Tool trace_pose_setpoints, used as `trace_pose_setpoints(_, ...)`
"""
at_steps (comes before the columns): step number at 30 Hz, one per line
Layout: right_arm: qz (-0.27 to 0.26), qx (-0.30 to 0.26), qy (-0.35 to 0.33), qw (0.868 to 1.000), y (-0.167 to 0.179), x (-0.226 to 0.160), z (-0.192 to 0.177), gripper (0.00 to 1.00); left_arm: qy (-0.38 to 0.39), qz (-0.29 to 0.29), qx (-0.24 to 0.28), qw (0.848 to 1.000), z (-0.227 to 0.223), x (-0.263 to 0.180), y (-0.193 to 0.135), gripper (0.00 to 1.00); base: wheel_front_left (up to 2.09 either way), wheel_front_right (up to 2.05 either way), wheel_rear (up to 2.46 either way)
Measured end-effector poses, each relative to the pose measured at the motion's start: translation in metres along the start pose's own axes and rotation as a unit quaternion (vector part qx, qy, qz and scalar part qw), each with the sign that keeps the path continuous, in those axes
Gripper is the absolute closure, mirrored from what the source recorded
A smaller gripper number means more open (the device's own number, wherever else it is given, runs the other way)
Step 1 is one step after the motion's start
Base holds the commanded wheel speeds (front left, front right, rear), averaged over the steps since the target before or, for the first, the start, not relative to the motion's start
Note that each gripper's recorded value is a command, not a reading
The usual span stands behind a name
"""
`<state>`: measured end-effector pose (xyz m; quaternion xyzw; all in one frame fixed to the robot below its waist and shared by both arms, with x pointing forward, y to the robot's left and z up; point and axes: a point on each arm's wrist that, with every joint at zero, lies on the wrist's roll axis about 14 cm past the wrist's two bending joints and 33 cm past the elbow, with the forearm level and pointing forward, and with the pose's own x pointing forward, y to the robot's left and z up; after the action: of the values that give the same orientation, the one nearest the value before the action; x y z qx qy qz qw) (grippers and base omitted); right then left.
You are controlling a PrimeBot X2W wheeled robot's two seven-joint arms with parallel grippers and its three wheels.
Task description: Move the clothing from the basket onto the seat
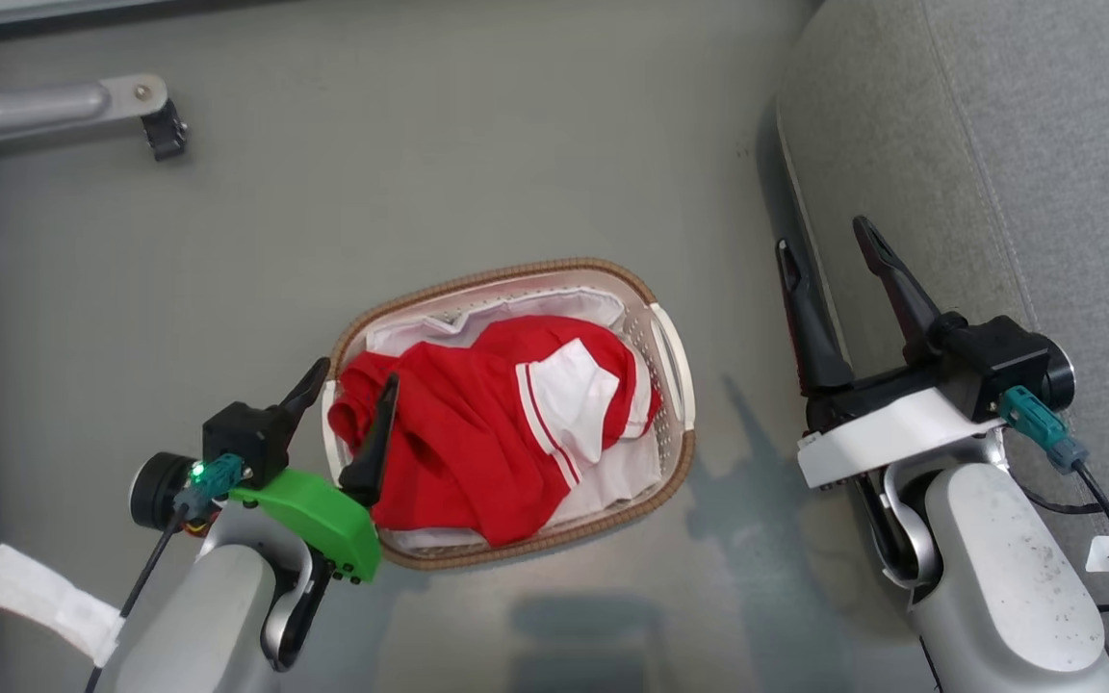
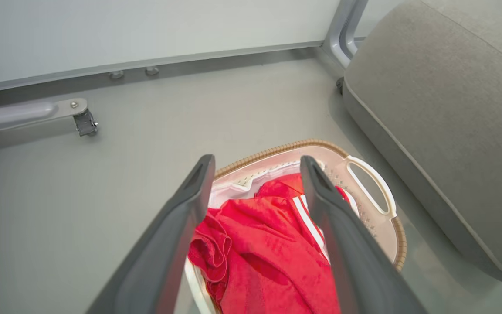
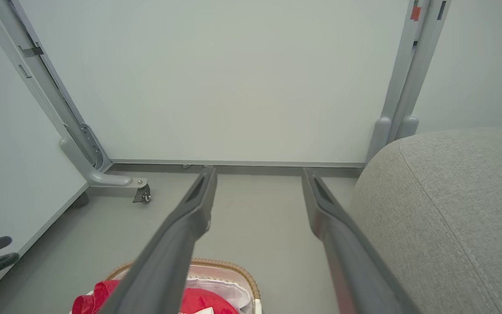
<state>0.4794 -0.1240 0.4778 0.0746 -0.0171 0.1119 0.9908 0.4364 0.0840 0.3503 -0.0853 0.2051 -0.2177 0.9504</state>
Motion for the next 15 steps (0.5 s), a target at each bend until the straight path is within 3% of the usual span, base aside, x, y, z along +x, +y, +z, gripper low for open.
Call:
trace_pose_setpoints(8, -0.007, -0.027, 0.027, 0.999, -0.014, -0.001, -0.029, 0.00, 0.137, -0.057, 0.040, 0.988, -0.084, 0.027, -0.006, 0.00, 0.00, 0.00, 0.00)
trace_pose_setpoints(15, -0.007, -0.036, 0.070, 0.997, -0.019, -0.010, -0.064, 0.00, 0.247, -0.104, 0.057, 0.962, -0.150, 0.035, -0.019, 0.00, 0.00, 0.00, 0.00)
